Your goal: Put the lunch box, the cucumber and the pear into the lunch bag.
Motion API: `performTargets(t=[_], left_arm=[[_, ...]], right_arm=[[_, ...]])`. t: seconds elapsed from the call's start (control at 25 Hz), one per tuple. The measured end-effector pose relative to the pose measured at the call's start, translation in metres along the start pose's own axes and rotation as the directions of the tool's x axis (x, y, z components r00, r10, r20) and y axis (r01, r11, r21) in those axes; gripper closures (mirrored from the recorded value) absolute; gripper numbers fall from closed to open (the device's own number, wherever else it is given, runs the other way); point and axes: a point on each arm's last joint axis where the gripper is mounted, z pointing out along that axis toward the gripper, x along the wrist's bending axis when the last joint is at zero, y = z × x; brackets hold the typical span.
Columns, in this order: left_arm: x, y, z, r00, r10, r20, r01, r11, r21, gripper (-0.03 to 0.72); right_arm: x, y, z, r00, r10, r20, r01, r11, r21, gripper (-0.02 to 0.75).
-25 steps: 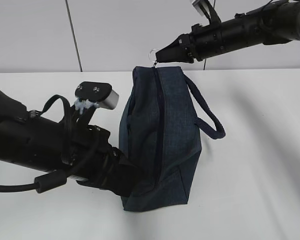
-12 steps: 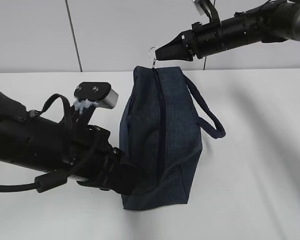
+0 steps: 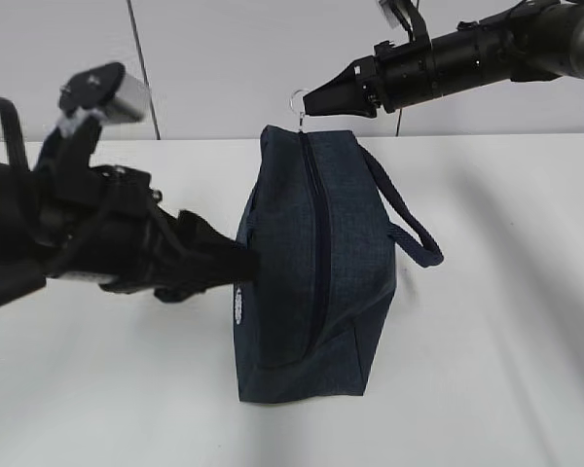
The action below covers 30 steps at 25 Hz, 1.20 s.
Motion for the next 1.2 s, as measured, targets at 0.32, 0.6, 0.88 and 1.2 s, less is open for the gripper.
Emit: performTargets(t=[0.32,0.6,0.88,1.2], left_arm=[[0.009,0.049,-0.011,0.995,-0.063,-0.082,0.046,0.979,-0.201,0.34],[0.026,0.086,0.025,0.992,-0.073,-0.102,0.049,0.974,-0.221,0.338],[0.047,0.099,0.06,0.99,-0.071,-0.119,0.048,0.98,-0.193,0.338],[0.057,0.105,0.071,0.989,-0.069,-0.128,0.044,0.981,-0.19,0.417]], right_arm=[[0.0,0.0,0.0,1.0,0.0,0.0,0.0,1.0,0.0,0.738],[0.0,0.0,0.0,1.0,0.003,0.0,-0.003,1.0,0.0,0.738],[0.0,0.0,0.0,1.0,0.003,0.0,-0.003,1.0,0.0,0.738],[0.0,0.0,0.0,1.0,0.003,0.0,-0.003,1.0,0.0,0.738]])
